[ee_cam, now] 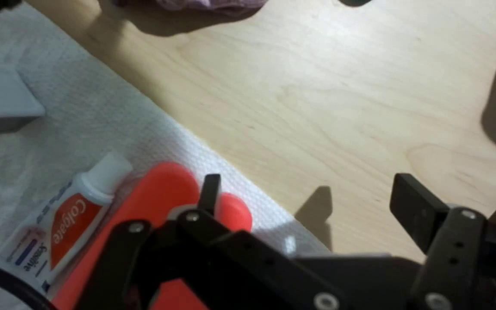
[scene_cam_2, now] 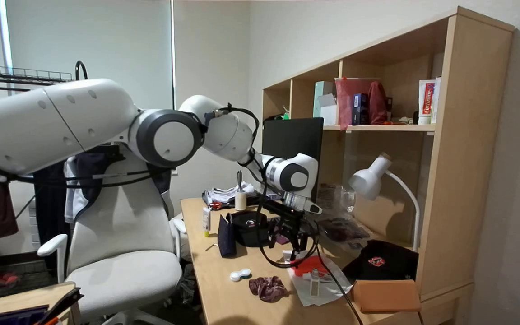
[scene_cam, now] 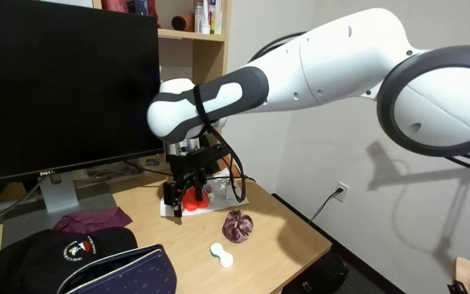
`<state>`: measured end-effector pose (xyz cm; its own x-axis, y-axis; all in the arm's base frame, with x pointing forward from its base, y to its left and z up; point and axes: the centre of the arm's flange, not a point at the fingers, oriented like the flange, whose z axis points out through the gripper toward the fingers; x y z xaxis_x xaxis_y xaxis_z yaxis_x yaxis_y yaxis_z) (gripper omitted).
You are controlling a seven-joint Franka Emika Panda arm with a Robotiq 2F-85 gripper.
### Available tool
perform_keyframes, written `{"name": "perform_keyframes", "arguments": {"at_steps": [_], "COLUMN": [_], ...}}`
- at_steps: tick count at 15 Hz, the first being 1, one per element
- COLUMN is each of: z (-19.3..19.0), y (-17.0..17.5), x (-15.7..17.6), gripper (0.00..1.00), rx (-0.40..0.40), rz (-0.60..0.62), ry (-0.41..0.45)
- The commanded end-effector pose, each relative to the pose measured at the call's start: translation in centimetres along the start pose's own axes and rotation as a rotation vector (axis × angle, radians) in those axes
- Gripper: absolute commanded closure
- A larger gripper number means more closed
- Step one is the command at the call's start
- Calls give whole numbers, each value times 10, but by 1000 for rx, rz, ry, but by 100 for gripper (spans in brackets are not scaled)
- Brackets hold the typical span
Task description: Move the orange case forward
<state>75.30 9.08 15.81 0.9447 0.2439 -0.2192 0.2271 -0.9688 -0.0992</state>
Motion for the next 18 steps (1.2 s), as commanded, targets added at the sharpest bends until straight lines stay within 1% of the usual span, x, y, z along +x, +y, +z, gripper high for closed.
{"name": "perform_keyframes", "arguments": {"at_steps": [1, 4, 6, 9, 11, 12, 13, 18], "z": [-24, -36, -39, -34, -27, -29, -20, -19], "y": [8, 13, 15, 16, 16, 14, 9, 8], "x": [9, 13, 17, 23, 24, 18, -9, -9], "gripper": [0, 0, 0, 0, 0, 0, 0, 0], "rx": [6, 15, 39, 65, 86, 86, 48, 54], "rz": [3, 5, 24, 47, 27, 23, 20, 17], "ry": [-30, -38, -46, -93, -132, -144, -127, -135]}}
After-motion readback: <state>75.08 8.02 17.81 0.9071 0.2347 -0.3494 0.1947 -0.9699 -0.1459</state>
